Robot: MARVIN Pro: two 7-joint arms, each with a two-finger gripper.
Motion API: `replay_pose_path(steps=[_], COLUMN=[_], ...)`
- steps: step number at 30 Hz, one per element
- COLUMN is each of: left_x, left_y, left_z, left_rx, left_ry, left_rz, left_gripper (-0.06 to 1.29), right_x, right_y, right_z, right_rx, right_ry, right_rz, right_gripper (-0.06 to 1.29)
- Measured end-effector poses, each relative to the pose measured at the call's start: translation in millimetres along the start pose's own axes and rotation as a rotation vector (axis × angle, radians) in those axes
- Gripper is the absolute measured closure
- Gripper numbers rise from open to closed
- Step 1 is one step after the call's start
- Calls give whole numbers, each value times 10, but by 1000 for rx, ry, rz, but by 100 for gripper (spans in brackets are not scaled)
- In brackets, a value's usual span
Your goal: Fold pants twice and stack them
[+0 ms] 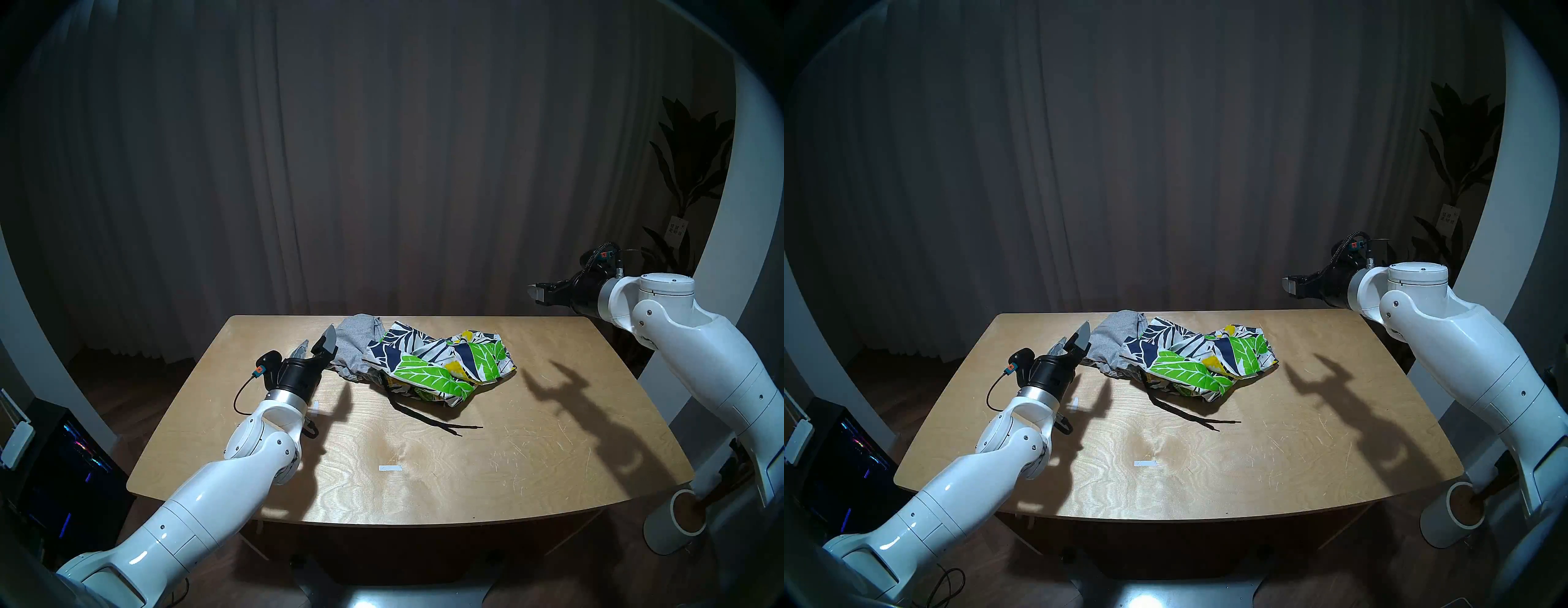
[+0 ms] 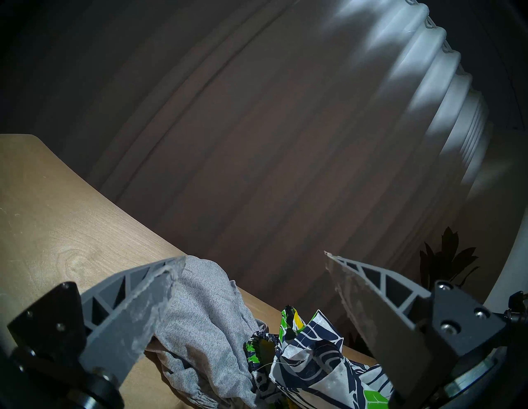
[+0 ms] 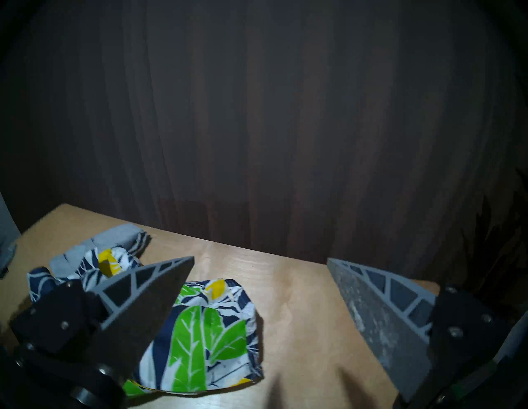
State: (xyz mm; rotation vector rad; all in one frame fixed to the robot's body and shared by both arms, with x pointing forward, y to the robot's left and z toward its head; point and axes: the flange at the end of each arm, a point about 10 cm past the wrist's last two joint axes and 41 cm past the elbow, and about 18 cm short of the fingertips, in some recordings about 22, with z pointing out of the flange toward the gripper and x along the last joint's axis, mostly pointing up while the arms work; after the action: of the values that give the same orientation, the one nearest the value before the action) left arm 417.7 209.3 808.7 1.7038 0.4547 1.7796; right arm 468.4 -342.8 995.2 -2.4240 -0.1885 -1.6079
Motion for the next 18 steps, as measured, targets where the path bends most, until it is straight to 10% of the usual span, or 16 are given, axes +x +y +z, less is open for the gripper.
replay_pose_path(steps=[18], left_x=[-36], left_y=[-35], left_z=[-11], left_rx=[11], left_ry=[-4], left_rz=[0], left_gripper=[0], right_x=[-545], right_y=[-52], right_z=[59], right_rx=[141], right_ry=[-194], right_rz=[536], right_gripper=[1])
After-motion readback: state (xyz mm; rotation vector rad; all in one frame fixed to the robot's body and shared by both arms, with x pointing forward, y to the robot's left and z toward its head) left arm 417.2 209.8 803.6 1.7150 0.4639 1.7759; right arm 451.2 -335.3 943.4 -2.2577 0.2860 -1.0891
